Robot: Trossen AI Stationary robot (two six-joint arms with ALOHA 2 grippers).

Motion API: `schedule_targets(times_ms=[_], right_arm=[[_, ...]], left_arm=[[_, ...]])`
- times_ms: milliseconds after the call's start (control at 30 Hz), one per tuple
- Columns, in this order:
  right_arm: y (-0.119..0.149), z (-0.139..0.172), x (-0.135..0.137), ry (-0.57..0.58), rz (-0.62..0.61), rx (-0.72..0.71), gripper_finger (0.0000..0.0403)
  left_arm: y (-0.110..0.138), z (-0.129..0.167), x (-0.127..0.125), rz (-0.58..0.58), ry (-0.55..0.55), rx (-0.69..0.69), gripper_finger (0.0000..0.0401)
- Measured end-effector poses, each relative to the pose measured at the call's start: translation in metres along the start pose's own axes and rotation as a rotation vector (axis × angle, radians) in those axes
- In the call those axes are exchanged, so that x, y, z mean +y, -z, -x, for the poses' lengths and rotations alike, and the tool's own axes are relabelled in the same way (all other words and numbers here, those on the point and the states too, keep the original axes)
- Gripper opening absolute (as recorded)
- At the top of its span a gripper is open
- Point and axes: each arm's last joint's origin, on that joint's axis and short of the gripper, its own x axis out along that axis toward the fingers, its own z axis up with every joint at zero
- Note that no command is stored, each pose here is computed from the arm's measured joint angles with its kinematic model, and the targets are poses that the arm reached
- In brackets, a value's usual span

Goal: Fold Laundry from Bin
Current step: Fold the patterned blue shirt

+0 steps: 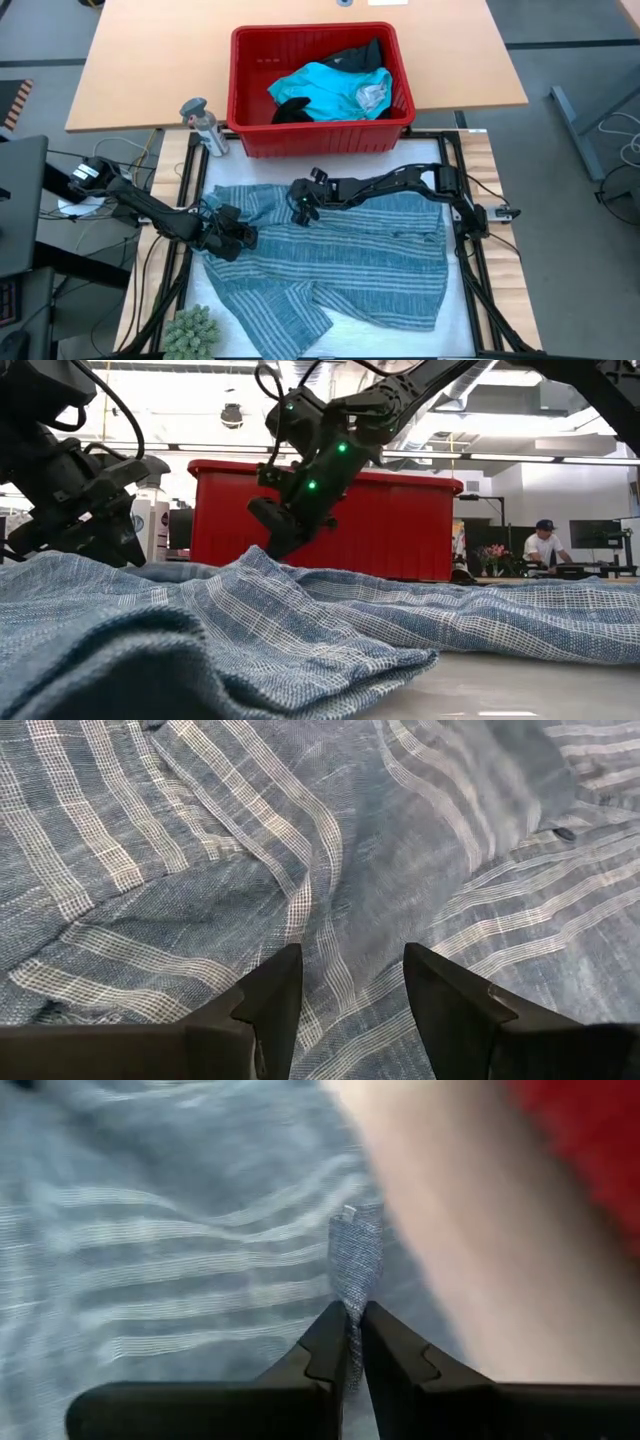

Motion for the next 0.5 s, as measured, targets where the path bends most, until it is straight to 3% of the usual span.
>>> schedule_targets(times_ms=[133,267,333,500], right_arm=[[0.006,-0.001,-0.005,-0.057,0.009,0.074,0.0062],[0.014,-0.002,-0.014,0.099,0.027,0.150,0.0062],[0.015,-0.002,-0.017,0.122,0.038,0.160,0.0062],[0.012,-0.005,-0.021,0.037,0.040,0.146,0.0062]], left_arm=[[0.000,0.000,0.000,-0.014,-0.001,0.002,0.0164],[0.000,0.000,0.000,-0.019,0.000,0.008,0.0164],[0.000,0.000,0.000,-0.020,-0.001,0.007,0.0164],[0.000,0.000,0.000,-0.020,-0.001,0.004,0.0164]])
